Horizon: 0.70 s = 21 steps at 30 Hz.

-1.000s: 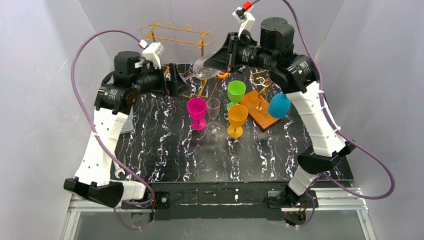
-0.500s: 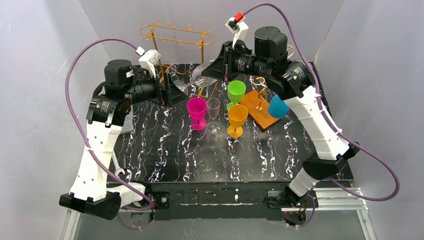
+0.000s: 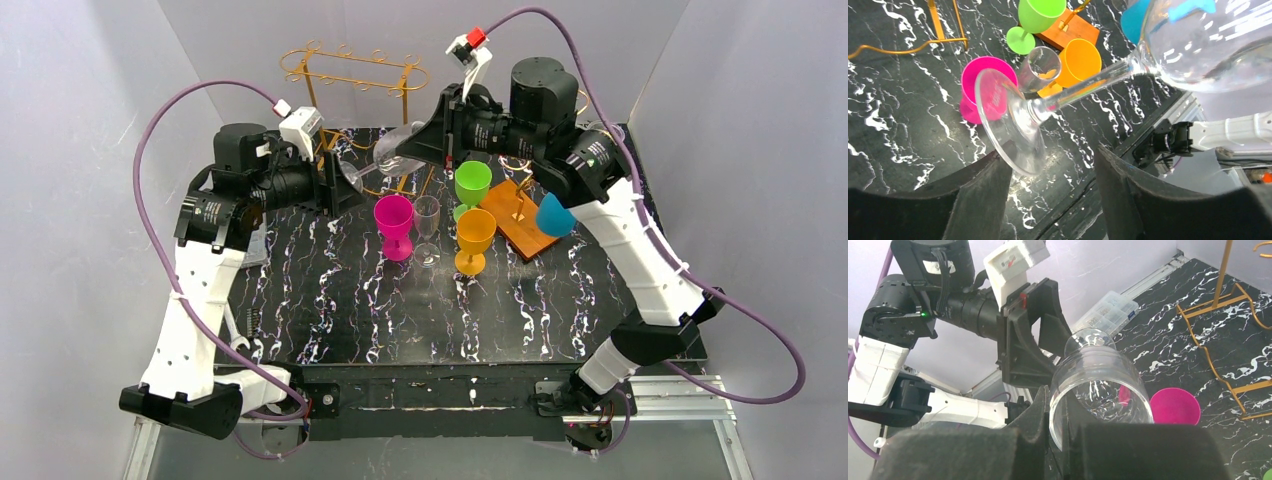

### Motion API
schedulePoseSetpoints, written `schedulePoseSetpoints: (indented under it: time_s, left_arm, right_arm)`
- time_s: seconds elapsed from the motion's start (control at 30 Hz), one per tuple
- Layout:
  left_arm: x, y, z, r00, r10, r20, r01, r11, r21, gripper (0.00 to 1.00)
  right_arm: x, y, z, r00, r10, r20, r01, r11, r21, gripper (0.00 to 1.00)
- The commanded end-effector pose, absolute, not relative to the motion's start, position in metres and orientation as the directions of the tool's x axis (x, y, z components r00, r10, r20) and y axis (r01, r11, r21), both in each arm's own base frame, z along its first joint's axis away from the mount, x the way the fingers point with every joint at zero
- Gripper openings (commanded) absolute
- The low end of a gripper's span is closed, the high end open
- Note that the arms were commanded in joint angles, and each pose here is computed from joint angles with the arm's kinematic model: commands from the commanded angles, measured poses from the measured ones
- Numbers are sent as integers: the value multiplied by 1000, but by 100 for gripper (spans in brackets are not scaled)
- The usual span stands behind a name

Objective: Place the wine glass upside down on the wine glass rack
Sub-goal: Turn the wine glass upside down at the wine rack.

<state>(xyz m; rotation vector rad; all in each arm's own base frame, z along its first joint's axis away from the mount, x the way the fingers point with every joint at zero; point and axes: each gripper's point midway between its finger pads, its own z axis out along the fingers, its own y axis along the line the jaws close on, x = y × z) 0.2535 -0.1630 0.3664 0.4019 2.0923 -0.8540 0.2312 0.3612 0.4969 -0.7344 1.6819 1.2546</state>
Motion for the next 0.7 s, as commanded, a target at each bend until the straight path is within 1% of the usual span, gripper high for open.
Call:
schedulePoseSetpoints:
  time_s: [0.0,0.03,0.07,0.2,0.27,0.3,0.37,0.4,0.47,0.53,0.57,0.67]
  left_arm:
    - [265,-156,368,-555,-19,-831,540,752,-378,46]
    - [268,-156,369,-544,-21,-839,546,751,-373,41]
    - [270,-157,370,-540,-19,-841,550,748,-370,37]
    - [273,-165,370,-561,-10,-827,573,717,-398,29]
    - [273,-168,367,-575,-4,-818,581,702,-412,22]
    - [272,-169,366,-578,1,-816,586,696,-414,17]
    - [273,-169,363,-575,17,-818,595,695,-404,3]
    - [274,-168,362,-564,30,-825,603,698,-387,0]
    - [280,-162,363,-532,56,-845,607,720,-335,0]
    - [288,-156,369,-477,91,-874,617,743,-259,0]
    - [292,-153,374,-433,120,-893,633,746,-207,0]
    - [303,-146,393,-283,202,-938,667,744,-41,0]
  right_arm:
    - [209,354,537,-318,132,-939,-907,245,342,1]
    - [208,354,537,-317,135,-939,-908,245,341,1]
    - [206,355,536,-315,137,-939,-909,241,340,1]
    - [202,362,530,-321,135,-937,-912,224,345,1]
    - [200,365,529,-319,134,-938,-914,220,342,1]
    - [199,366,528,-316,135,-939,-916,216,339,1]
    - [196,367,525,-315,131,-940,-918,210,337,1]
    - [195,366,523,-316,128,-940,-918,210,337,1]
    - [192,362,521,-316,127,-940,-916,219,338,2]
    - [190,356,514,-325,119,-938,-909,233,345,17]
    - [189,353,510,-329,118,-937,-905,245,348,22]
    - [189,345,492,-358,88,-930,-884,290,367,33]
